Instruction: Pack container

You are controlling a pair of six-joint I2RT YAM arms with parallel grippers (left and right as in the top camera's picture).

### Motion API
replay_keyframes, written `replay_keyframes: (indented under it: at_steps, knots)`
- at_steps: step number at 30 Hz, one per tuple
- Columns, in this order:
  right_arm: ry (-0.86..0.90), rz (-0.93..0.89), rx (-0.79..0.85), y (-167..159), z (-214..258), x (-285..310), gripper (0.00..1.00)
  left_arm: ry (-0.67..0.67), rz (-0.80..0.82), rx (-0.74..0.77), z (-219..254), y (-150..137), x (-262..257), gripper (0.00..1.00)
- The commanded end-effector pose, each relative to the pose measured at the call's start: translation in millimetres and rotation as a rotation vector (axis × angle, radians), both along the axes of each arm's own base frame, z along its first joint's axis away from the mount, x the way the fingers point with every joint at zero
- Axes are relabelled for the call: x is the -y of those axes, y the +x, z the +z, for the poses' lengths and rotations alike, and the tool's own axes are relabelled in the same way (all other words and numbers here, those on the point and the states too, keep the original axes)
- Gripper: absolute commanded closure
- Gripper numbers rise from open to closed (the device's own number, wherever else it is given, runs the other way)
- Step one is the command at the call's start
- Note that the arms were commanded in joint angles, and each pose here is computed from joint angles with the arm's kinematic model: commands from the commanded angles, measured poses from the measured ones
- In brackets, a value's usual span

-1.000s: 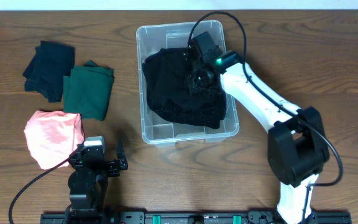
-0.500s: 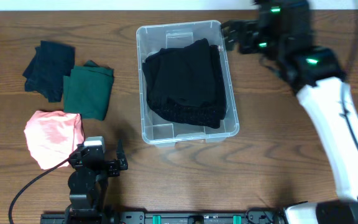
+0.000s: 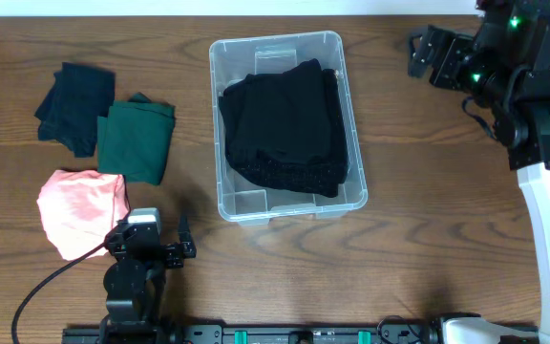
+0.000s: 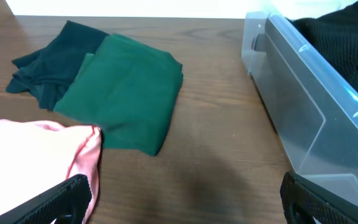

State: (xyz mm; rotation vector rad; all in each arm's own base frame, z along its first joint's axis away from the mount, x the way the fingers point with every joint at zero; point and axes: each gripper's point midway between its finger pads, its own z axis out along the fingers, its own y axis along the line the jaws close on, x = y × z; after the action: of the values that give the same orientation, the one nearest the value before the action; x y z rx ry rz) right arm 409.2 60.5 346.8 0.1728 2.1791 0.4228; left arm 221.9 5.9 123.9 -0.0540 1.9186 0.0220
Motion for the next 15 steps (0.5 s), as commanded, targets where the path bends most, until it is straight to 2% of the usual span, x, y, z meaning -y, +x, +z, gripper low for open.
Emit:
replay_keyframes:
  at_steps: [1, 9, 12, 15]
  knots:
    - [0.008, -0.012, -0.006, -2, 1, 3, 0.01, -0.030, 0.019, 0.063, 27, -1, -2, 0.02]
    - [0.008, -0.012, -0.007, -2, 0, 3, 0.01, -0.019, 0.225, 0.195, 147, -8, -36, 0.02]
    - [0.008, -0.012, -0.006, -2, 0, 3, 0.01, 0.006, 0.248, 0.168, 180, -1, -41, 0.02]
    - [0.008, -0.012, -0.006, -2, 0, 3, 0.01, 0.044, 0.238, 0.077, 196, 11, -41, 0.02]
